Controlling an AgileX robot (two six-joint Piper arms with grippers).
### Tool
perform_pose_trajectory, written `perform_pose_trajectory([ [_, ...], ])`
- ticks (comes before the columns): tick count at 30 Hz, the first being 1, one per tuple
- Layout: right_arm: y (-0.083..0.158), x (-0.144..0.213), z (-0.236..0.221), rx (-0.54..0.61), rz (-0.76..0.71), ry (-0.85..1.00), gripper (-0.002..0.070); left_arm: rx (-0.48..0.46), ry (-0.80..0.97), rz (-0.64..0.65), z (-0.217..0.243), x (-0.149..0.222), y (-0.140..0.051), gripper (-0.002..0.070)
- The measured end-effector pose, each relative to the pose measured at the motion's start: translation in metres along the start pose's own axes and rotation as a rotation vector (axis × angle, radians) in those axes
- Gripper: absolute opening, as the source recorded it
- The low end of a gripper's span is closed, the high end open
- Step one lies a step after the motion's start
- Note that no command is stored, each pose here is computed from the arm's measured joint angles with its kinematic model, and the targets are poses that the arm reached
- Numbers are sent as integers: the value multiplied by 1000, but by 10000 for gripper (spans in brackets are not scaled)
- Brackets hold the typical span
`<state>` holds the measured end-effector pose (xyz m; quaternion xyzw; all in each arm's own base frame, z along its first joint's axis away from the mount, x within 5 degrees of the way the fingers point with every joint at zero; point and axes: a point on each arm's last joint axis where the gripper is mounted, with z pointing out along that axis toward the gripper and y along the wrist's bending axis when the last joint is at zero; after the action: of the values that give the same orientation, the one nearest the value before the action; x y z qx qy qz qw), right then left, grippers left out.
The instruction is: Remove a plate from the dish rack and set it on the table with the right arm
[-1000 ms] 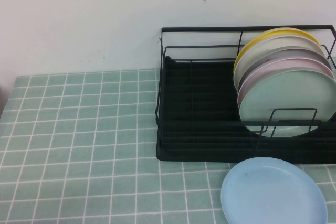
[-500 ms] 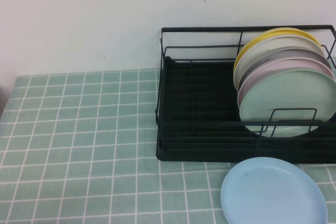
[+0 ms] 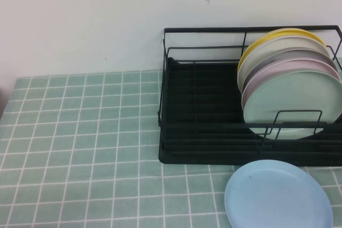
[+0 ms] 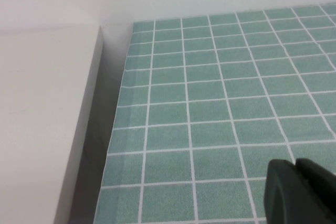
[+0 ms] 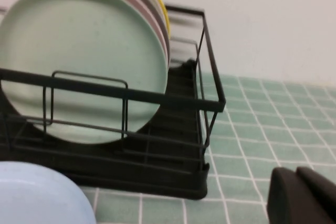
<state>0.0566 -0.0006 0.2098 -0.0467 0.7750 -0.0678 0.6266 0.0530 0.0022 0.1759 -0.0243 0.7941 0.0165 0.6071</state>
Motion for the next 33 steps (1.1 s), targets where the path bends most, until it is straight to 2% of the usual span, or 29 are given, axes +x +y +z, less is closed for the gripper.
perform_pose_trajectory([
  [9, 3, 28, 4, 32, 48, -12, -1, 0, 4, 0, 0, 0, 0, -3],
  [19, 2, 27, 5, 39, 64, -31, -1, 1, 10, 0, 0, 0, 0, -3],
  [25, 4, 38, 4, 19, 2, 92, -1, 1, 10, 0, 0, 0, 0, -3],
  [33, 5, 40, 3, 14, 16, 124, -1, 1, 10, 0, 0, 0, 0, -3],
])
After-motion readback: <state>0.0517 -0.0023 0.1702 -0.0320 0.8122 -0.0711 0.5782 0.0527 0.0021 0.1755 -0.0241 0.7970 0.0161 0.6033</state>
